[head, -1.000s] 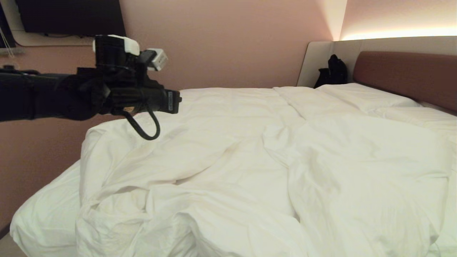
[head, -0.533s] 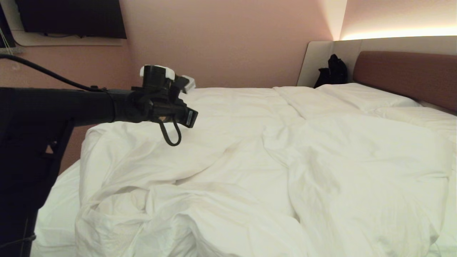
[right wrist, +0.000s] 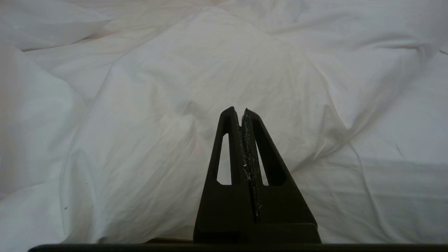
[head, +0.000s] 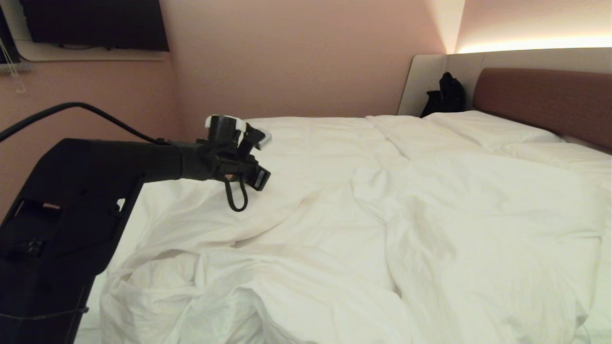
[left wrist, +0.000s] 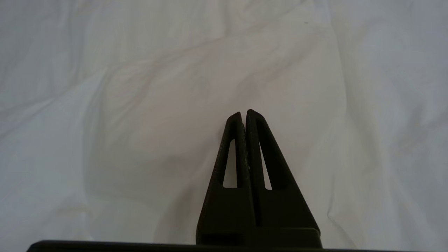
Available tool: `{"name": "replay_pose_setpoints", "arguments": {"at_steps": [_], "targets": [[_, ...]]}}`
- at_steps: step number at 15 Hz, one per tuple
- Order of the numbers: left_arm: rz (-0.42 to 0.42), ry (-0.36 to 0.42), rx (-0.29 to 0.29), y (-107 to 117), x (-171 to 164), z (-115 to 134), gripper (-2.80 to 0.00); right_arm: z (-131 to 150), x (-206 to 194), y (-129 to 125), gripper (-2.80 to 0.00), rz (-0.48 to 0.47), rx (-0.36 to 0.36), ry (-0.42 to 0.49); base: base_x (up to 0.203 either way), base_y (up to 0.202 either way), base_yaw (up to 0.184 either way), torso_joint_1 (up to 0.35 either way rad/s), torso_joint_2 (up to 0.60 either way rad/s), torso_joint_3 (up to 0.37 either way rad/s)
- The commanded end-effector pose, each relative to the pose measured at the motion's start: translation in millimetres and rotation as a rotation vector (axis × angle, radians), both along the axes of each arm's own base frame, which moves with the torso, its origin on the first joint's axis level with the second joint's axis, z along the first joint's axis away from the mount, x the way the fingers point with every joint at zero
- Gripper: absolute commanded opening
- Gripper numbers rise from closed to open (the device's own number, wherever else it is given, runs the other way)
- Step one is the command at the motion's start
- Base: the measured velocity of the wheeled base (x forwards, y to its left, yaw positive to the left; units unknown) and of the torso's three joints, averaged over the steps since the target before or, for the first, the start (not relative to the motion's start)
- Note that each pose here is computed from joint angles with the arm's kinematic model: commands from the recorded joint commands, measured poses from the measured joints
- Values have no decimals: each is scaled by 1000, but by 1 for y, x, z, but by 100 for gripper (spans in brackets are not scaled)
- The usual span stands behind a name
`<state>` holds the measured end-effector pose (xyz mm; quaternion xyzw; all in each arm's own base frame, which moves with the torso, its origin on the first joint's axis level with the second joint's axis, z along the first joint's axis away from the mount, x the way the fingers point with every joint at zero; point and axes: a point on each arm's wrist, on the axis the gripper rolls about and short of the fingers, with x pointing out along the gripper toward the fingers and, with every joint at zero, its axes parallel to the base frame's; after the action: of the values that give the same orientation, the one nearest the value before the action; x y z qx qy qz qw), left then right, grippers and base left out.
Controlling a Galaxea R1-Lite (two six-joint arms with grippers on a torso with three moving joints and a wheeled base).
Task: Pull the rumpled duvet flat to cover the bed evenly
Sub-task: Flatten the corners of the folded blanket
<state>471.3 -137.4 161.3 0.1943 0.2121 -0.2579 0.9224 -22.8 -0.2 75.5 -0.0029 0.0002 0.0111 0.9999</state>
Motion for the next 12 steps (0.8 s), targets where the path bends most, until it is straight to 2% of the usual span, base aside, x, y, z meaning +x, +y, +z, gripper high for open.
{"name": "replay_pose_setpoints", "arguments": {"at_steps": [1, 2, 3, 6, 8, 9, 12], "targets": [[-9, 30, 6, 0, -1, -5, -280, 0, 0, 0, -280, 1, 0, 0, 0, 0, 0, 0, 0, 0], [-19, 40, 2, 0, -1, -5, -280, 0, 0, 0, -280, -1, 0, 0, 0, 0, 0, 0, 0, 0], [-27, 40, -3, 0, -2, -4, 0, 0, 0, 0, -280, -1, 0, 0, 0, 0, 0, 0, 0, 0], [-31, 30, -19, -1, -9, 10, 0, 0, 0, 0, -280, -1, 0, 0, 0, 0, 0, 0, 0, 0], [-55, 74, -35, -1, -20, 20, 0, 0, 0, 0, -280, 1, 0, 0, 0, 0, 0, 0, 0, 0], [-69, 95, -46, -1, -21, 21, 0, 0, 0, 0, -280, 1, 0, 0, 0, 0, 0, 0, 0, 0], [-78, 145, -6, -1, -18, 4, 0, 0, 0, 0, -280, 1, 0, 0, 0, 0, 0, 0, 0, 0]]}}
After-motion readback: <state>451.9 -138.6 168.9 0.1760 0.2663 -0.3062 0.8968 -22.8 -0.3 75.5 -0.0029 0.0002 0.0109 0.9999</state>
